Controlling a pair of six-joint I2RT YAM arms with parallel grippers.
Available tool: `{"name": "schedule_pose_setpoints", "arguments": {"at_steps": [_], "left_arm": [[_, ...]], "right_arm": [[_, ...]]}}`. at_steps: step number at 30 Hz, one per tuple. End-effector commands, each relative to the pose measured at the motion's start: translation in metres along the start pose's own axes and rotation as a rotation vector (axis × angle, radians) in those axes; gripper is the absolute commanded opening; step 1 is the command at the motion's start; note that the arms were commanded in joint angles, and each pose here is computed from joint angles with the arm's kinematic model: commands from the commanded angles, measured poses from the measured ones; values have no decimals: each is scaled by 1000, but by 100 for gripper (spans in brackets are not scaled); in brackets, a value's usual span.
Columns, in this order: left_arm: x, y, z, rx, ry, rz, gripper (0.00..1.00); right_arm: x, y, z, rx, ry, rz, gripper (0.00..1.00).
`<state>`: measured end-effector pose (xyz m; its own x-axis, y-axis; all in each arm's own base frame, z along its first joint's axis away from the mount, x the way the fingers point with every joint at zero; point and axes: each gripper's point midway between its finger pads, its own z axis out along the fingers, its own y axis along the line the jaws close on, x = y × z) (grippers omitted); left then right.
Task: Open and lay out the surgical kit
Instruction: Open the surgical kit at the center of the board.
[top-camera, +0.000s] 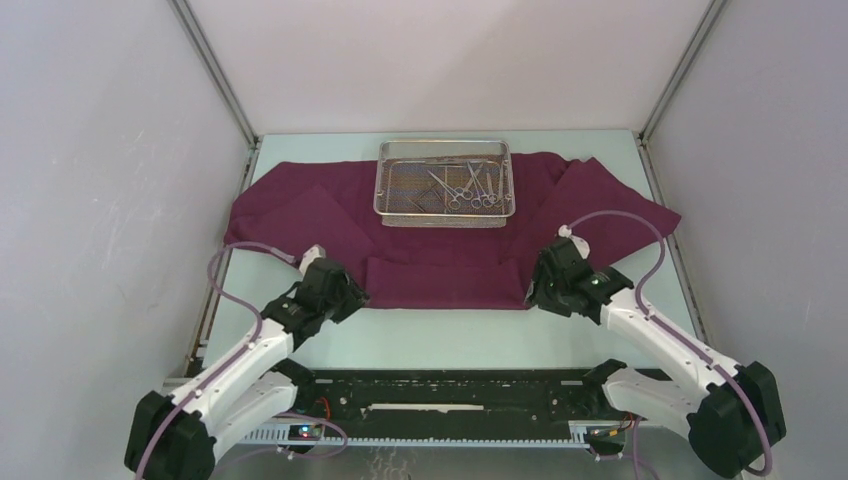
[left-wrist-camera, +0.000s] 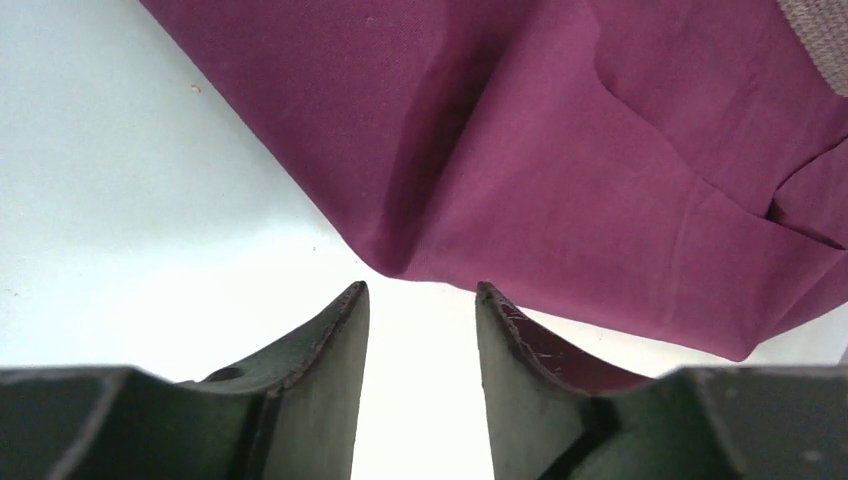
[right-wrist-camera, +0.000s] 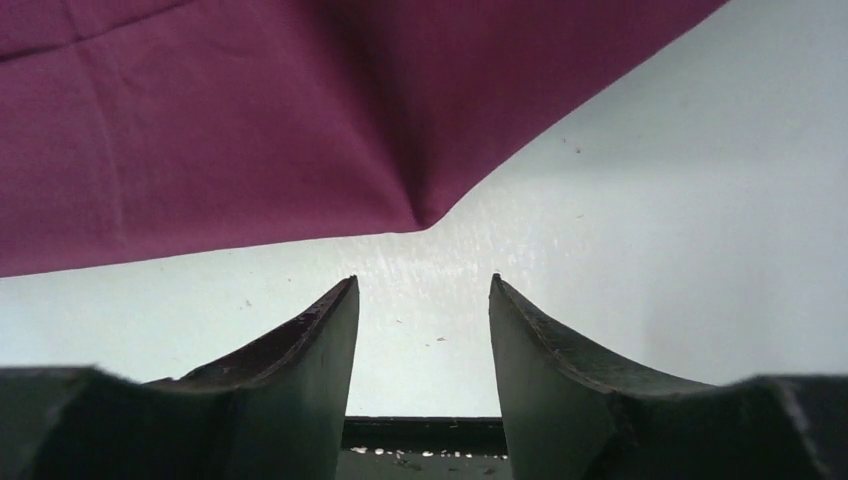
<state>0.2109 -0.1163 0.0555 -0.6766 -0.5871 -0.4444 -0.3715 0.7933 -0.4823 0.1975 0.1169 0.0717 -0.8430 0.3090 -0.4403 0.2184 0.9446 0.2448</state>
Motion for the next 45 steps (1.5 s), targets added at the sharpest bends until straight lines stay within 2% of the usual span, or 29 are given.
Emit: {"name": "schedule_pose_setpoints", "arguments": {"at_steps": [1,5,13,18,23,26,30,33,36,37,40,43,45], "left_arm": [[-25,-17,-20,38,-82,41,51],[-62,-43,-33,11,-151,143,59],[-103,-79,-9,-78,-127,348,67],[-106,-85,23,-137,-35,443,71],[-98,-68,49,-245,35,488,72],[-90,-64,60,-240,60,496,72],[-83,-62,69,-237,89,507,70],[-80,-60,74,-232,96,509,64],[-76,-60,78,-217,104,498,53],[-74,-60,79,-212,107,495,49],[-71,-57,77,-206,105,484,33],[-65,-51,72,-202,104,458,10],[-61,-48,66,-184,96,431,1]], "right_arm": [[-37,19,-27,-45,-111,-65,60],[-72,42,-30,-44,-156,-165,61],[-112,63,4,19,-150,-298,61],[-116,67,28,42,-110,-316,62],[-110,66,46,63,-74,-332,63],[-107,65,55,72,-58,-346,63],[-105,67,63,63,-47,-352,58],[-105,67,67,63,-43,-352,52],[-103,69,73,51,-29,-354,46],[-101,69,75,52,-23,-355,41],[-100,67,73,69,-24,-340,30],[-97,62,67,96,-21,-322,16],[-94,58,63,118,-27,-309,8]]}}
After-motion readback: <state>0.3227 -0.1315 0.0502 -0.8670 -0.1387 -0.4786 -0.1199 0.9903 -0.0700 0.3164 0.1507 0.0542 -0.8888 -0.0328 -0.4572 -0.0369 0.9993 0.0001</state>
